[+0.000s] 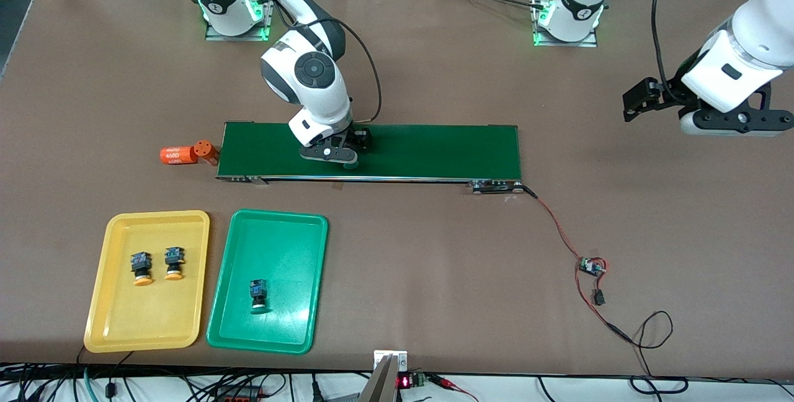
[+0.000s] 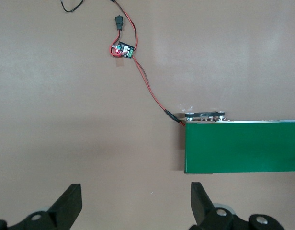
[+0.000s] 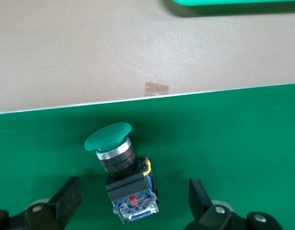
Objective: Sort buttons by color to trays
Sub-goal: 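Return the right gripper to the conveyor and grasp the green button, then lower the green button into the green tray and open the right gripper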
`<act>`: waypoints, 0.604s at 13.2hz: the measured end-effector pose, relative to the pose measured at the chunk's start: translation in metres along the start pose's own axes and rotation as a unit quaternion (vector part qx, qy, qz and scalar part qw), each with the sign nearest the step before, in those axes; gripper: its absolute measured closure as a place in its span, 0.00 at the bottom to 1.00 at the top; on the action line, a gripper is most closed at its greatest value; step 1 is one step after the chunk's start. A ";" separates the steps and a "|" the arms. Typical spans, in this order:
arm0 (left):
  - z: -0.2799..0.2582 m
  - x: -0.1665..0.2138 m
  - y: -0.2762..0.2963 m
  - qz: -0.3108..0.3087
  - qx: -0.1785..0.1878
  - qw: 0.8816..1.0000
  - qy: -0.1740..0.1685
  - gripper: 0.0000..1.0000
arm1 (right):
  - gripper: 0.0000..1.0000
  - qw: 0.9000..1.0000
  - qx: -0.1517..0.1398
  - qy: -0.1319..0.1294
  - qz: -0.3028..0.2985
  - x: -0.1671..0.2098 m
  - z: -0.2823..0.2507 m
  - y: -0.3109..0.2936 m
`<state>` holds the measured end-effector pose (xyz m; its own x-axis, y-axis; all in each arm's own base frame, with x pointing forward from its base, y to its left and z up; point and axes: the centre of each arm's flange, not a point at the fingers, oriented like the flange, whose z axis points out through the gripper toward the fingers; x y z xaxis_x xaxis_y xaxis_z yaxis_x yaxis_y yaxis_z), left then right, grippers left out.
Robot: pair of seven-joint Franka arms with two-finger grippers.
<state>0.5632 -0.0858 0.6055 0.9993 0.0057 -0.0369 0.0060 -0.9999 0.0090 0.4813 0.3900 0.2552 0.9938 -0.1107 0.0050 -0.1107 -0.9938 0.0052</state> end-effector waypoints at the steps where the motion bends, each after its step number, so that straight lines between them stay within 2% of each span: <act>1: 0.000 0.000 -0.001 -0.001 0.000 1.000 0.000 0.00 | 0.00 1.000 -0.001 -0.003 0.000 0.000 0.003 0.000; 3: 0.001 0.001 -0.003 -0.003 0.000 1.000 -0.002 0.00 | 0.06 1.000 -0.002 -0.004 -0.001 0.000 0.006 0.000; 8: 0.003 -0.001 -0.004 -0.004 0.001 1.000 -0.010 0.00 | 0.59 1.000 -0.006 -0.002 -0.013 0.009 0.008 0.009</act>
<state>0.5623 -0.0818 0.6030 0.9983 0.0135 -0.0569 0.0139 -0.9999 0.0060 0.4890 0.3798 0.2477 0.9964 -0.0851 0.0001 -0.0851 -0.9962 0.0176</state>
